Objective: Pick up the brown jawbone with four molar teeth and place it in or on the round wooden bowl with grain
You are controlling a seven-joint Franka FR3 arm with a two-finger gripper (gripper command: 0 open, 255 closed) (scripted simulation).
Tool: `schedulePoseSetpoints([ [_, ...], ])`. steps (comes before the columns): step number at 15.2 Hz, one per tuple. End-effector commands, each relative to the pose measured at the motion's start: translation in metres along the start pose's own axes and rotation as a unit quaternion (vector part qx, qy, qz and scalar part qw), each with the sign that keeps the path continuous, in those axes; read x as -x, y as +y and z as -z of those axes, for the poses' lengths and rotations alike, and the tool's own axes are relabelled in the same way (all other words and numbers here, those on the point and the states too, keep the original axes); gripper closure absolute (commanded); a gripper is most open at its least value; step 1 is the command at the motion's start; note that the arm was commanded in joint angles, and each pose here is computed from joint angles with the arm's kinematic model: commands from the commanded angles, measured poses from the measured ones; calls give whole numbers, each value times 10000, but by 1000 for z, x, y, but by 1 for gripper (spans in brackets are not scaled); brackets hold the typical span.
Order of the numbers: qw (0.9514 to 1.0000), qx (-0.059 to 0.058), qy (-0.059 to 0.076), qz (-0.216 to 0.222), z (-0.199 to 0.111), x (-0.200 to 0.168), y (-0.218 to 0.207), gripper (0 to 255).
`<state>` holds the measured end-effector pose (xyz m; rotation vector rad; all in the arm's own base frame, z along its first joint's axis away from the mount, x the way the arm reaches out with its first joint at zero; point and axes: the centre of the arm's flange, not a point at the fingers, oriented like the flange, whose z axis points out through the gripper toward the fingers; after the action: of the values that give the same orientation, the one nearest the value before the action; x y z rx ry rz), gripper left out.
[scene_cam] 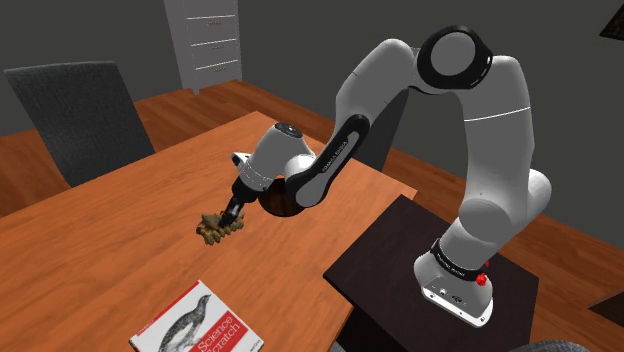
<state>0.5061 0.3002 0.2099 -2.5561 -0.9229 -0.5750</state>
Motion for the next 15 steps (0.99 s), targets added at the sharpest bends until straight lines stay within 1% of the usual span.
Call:
schedulePoseSetpoints([
  [1,9990,377,-237,49,-6,-19,-12,0],
  [2,9960,753,-473,97,-15,-38,-24,0],
  [3,9910,1128,-709,146,-25,-56,-36,0],
  [4,9840,1500,-943,194,-36,-73,-47,0],
  [5,9750,1869,-1175,242,-50,-90,-57,0],
  [6,9698,2052,-1290,265,-57,-98,-61,0],
  [13,9698,2052,-1290,265,-89,-89,-46,0],
  [15,9698,2052,-1290,266,-92,-89,-45,0],
])
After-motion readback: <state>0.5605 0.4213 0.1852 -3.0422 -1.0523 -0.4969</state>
